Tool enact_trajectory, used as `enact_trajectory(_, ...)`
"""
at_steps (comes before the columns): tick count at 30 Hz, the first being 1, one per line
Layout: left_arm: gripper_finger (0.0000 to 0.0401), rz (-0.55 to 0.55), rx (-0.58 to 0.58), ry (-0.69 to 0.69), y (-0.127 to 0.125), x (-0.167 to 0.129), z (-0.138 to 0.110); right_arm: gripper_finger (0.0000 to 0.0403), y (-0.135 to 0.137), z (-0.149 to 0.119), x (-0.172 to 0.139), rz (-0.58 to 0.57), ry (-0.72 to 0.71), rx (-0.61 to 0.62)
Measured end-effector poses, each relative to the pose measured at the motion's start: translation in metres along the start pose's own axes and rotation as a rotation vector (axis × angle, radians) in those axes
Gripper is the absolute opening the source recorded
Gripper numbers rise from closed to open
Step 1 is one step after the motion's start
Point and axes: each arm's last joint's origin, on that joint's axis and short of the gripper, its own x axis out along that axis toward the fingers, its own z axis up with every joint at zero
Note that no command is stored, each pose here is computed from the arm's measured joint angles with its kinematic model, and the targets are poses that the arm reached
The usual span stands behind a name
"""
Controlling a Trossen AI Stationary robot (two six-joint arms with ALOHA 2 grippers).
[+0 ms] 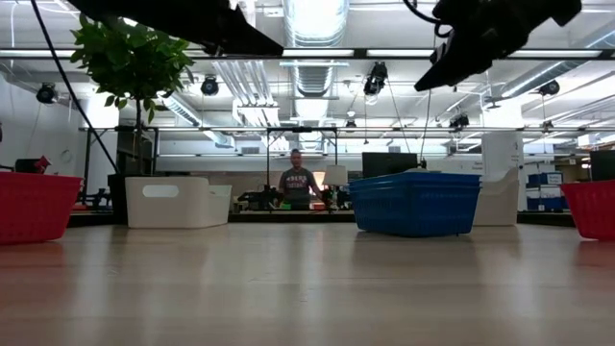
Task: Stack baskets by color
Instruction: Stack the left white bin on the stacked white bin
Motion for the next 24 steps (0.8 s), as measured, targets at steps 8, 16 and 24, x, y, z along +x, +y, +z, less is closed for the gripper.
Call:
enact_trajectory(8,0.0001,0.061,-0.179,0.069,-0.001,0.02,-0.018,0.0009,0.013,-0.024,0.003,0.015,-0.086,-0.054)
enact_trajectory(16,0.0001,0.191,-0.492,0.157,0.016,0.045,-0.037,0.0009,0.013,-0.029,-0.017,-0.008,-0.169,-0.116)
enact_trajectory(24,0.0001,0.487,-0.838,0.507,0.048,0.042,-0.075,0.0009,0.015,-0.038,-0.025,-0.015,-0.197,-0.145)
